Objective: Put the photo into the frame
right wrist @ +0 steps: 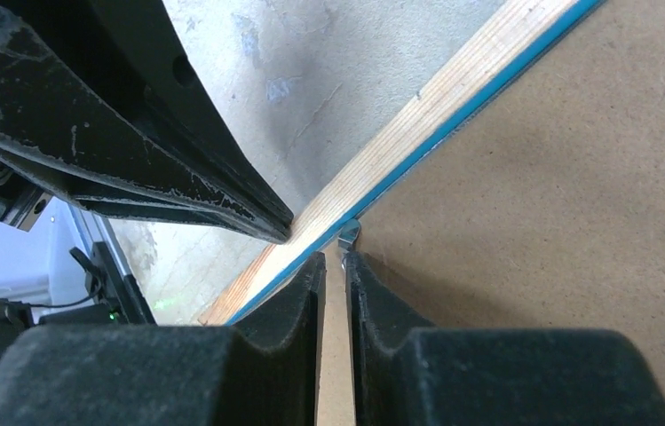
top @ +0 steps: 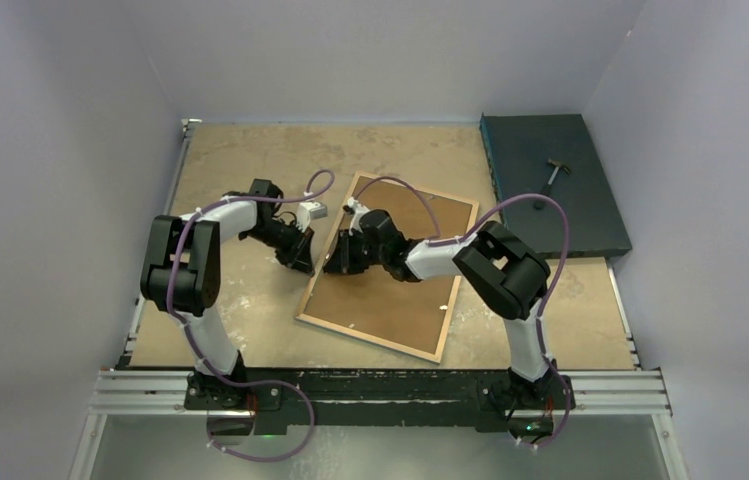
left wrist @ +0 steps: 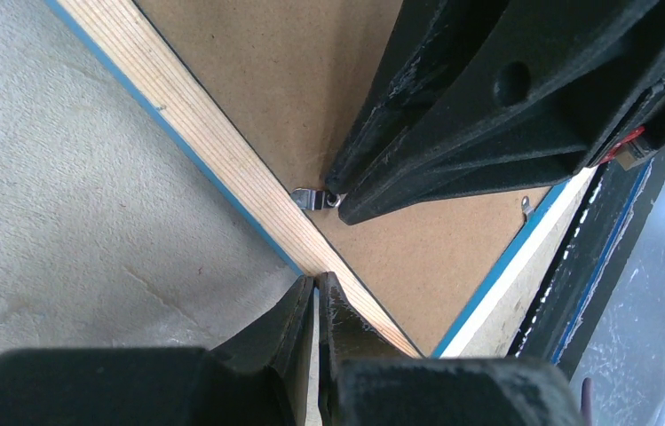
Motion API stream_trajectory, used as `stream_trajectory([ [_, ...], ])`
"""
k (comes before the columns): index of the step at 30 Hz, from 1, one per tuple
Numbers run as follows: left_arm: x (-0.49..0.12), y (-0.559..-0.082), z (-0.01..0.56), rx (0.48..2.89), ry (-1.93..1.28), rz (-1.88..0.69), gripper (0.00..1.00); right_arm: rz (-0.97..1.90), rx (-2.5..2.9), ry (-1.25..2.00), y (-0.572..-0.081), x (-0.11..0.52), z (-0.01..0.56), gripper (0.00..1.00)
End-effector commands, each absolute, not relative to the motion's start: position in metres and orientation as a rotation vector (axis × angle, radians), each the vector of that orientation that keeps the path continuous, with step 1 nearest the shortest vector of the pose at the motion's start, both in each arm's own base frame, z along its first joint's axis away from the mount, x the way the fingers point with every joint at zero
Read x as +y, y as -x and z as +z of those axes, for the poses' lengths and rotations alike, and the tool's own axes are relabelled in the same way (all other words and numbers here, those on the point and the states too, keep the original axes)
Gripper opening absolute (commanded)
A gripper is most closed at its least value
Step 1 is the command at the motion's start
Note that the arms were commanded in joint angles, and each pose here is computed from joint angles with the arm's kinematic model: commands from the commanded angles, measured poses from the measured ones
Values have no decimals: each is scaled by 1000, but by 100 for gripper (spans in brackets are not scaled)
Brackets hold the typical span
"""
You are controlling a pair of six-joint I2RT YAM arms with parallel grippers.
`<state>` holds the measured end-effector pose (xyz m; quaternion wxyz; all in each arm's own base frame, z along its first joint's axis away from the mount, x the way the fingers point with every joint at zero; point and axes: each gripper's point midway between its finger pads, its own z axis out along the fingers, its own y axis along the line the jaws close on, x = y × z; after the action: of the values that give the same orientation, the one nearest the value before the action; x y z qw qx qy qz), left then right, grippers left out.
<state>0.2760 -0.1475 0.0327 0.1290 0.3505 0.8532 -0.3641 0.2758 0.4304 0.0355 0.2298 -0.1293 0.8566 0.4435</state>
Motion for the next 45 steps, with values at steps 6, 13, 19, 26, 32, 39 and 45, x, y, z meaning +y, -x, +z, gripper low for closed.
stream_trajectory([
  [6, -162, -280, 31, 2409, -1049, -1097, 3, 1210, 2399, 782, -239, 446, 19, 18],
  [13, -161, -281, 34, 2409, -1054, -1085, 3, 1213, 2412, 912, -227, 440, 14, 19],
  [19, -153, -309, 51, 2413, -963, -1003, 8, 1193, 2357, 617, -286, 420, 61, 46],
  [26, -156, -360, 82, 2351, -823, -911, 14, 1232, 2282, 286, -354, 374, 102, 62],
  [32, -171, -397, 80, 2320, -706, -974, 17, 1175, 2307, 134, -385, 359, 91, 61],
  [39, -191, -419, 65, 2321, -670, -1049, 19, 1181, 2296, 76, -415, 369, 81, 59],
  [45, -198, -421, 55, 2330, -684, -1071, 18, 1128, 2282, 8, -445, 374, 77, 57],
])
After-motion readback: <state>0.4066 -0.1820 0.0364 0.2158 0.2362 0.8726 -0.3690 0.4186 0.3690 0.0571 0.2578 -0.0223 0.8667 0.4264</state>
